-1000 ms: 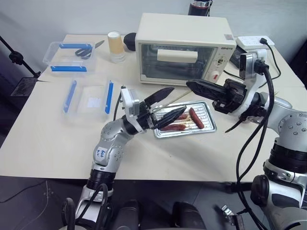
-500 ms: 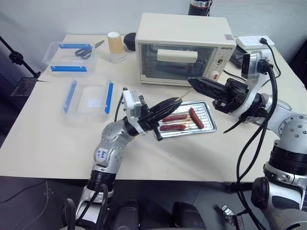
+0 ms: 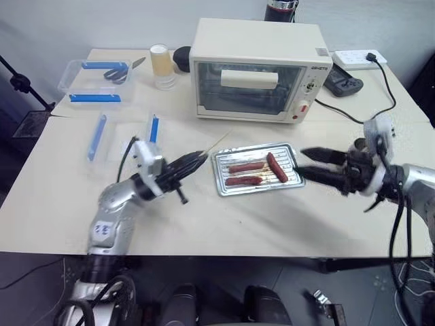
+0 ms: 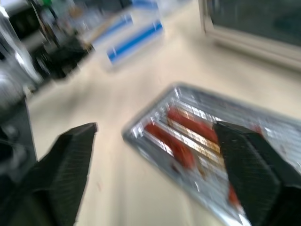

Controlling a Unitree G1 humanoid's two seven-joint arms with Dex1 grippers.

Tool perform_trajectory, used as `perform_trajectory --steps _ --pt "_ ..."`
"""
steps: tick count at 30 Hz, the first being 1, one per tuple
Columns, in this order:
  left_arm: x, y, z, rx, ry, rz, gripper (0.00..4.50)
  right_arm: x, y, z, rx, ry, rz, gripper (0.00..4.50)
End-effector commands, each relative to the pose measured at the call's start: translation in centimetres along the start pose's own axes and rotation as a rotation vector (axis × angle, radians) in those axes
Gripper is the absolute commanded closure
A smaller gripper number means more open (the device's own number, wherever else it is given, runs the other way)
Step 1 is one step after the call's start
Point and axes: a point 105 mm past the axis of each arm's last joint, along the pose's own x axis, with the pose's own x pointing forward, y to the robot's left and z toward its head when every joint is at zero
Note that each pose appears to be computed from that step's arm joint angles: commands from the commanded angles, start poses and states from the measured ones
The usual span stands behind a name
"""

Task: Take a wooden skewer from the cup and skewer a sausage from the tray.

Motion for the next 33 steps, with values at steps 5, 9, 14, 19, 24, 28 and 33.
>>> perform_trajectory --steps 5,9,14,19,24,28,33 --pt "-4.4 -0.7 0.4 0.03 0.064 0.06 4.5 2.3 -1.2 -1.6 -0.157 0.176 -0.031 0.03" --pt "-5.2 -1.3 -0.1 0.016 0.095 0.072 4.5 5.3 -3.0 -0.8 -0.21 0.211 -0.123 0.03" --pt "-5.1 -1.6 -0.2 0.01 0.098 0.077 4.5 7.9 -5.8 -0.2 -0.251 0.251 -0.262 0.03" --pt "-4.9 -2.0 -0.2 0.006 0.095 0.079 4.5 9.6 -7.6 -0.2 -0.287 0.284 -0.329 0.03" --pt "-4.9 -2.3 -0.3 0.0 0.092 0.089 4.5 10.4 -7.7 -0.8 -0.274 0.301 -0.322 0.03" --pt "-4.9 -2.4 -0.3 -0.002 0.092 0.095 4.5 10.4 -7.8 -1.2 -0.272 0.314 -0.317 0.81" --pt "-5.0 -2.4 -0.3 -0.004 0.092 0.096 4.5 10.1 -7.8 -1.4 -0.276 0.328 -0.309 2.42"
